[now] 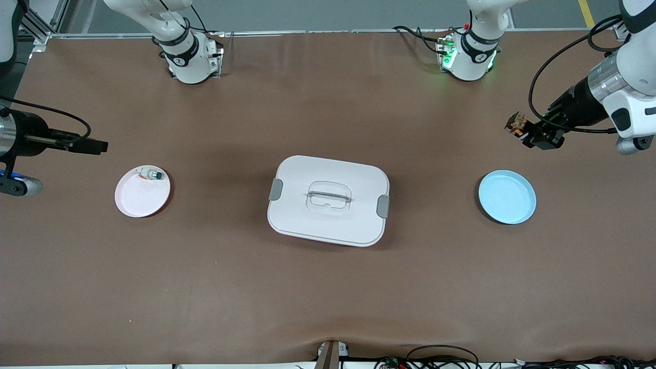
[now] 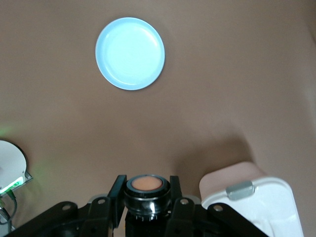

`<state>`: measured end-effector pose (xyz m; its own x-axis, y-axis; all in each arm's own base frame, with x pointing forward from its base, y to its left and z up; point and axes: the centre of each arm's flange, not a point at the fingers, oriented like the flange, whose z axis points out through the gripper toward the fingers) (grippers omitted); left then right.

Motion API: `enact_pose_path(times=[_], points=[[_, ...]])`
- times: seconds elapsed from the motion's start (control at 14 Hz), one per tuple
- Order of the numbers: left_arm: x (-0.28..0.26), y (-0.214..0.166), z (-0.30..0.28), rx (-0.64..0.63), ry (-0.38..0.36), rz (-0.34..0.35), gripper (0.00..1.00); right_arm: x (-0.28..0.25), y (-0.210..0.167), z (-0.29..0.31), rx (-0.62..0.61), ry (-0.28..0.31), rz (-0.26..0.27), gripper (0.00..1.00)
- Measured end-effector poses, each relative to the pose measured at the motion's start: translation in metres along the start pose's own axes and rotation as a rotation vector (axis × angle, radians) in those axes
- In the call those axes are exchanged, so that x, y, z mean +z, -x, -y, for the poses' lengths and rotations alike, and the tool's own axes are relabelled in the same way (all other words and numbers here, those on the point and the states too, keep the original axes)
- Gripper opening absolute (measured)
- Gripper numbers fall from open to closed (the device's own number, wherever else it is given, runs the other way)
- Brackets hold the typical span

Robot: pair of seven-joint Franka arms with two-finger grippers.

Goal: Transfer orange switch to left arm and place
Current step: 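Move the held switch with the left gripper over the blue plate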

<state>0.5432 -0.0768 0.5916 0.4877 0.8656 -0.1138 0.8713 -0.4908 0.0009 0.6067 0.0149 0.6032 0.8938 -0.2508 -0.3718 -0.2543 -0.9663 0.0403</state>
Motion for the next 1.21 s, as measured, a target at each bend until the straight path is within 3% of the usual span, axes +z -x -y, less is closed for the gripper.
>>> enact_pose_path(times=[0.5, 0.78, 1.21], points=[[0.048, -0.029, 0.002, -0.201, 0.022, -0.046, 0.39, 0.019, -0.026, -0.022, -0.075, 0.034, 0.036, 1.00], [0.080, -0.037, 0.007, -0.237, 0.047, -0.062, 0.39, 0.037, -0.046, -0.036, -0.127, 0.055, 0.069, 1.00], [0.132, -0.056, 0.032, -0.267, 0.075, -0.130, 0.39, 0.037, -0.047, -0.040, -0.127, 0.056, 0.068, 1.00]])
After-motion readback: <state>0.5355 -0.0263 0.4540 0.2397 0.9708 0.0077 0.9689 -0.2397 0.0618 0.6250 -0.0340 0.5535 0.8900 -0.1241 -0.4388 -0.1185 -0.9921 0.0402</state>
